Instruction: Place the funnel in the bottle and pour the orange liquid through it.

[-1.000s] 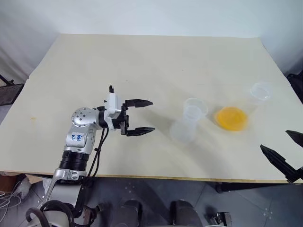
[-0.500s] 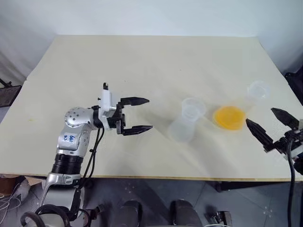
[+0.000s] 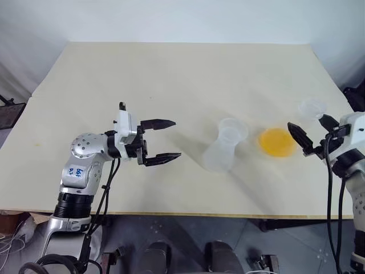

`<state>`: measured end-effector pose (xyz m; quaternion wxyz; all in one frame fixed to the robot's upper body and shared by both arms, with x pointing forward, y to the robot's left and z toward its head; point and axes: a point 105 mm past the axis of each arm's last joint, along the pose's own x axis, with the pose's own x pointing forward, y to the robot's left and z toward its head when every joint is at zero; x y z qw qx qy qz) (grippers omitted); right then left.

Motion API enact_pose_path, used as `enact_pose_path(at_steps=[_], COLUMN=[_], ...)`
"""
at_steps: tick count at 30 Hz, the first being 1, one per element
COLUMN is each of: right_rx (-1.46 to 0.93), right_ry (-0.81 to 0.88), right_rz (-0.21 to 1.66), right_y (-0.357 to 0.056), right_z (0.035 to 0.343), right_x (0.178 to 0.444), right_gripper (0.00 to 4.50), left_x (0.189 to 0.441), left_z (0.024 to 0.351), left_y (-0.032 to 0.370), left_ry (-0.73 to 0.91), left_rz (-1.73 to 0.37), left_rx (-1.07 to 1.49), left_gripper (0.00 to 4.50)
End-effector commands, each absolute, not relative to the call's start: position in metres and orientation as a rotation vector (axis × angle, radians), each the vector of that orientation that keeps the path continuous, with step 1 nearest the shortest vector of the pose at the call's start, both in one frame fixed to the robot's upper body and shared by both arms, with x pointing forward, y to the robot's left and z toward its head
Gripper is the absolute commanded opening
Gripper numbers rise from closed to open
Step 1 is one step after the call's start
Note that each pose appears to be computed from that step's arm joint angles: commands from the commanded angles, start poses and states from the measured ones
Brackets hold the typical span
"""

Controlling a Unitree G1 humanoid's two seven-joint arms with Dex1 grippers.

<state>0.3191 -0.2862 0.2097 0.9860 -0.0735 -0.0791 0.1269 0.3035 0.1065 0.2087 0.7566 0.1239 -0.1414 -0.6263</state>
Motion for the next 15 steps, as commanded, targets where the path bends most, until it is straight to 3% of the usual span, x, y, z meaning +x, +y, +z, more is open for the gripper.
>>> enact_pose_path(at_steps=[1,15], right_rx=[-0.157,-0.145], right_ry=[-0.2,-0.223], right_rz=[0.242,0.244], right_y=[-0.287,-0.288], right_z=[0.22,0.229], right_x=[0.324,0.34], right_gripper=[4.5,4.5], left_x=[0.297,0.293], left_z=[0.22,0.219], left_y=[0.109,0.111], left_ry=[-0.354,-0.349], left_rz=[-1.356,-1.353], left_rx=[0.295,0.292], left_gripper=[4.46,4.46])
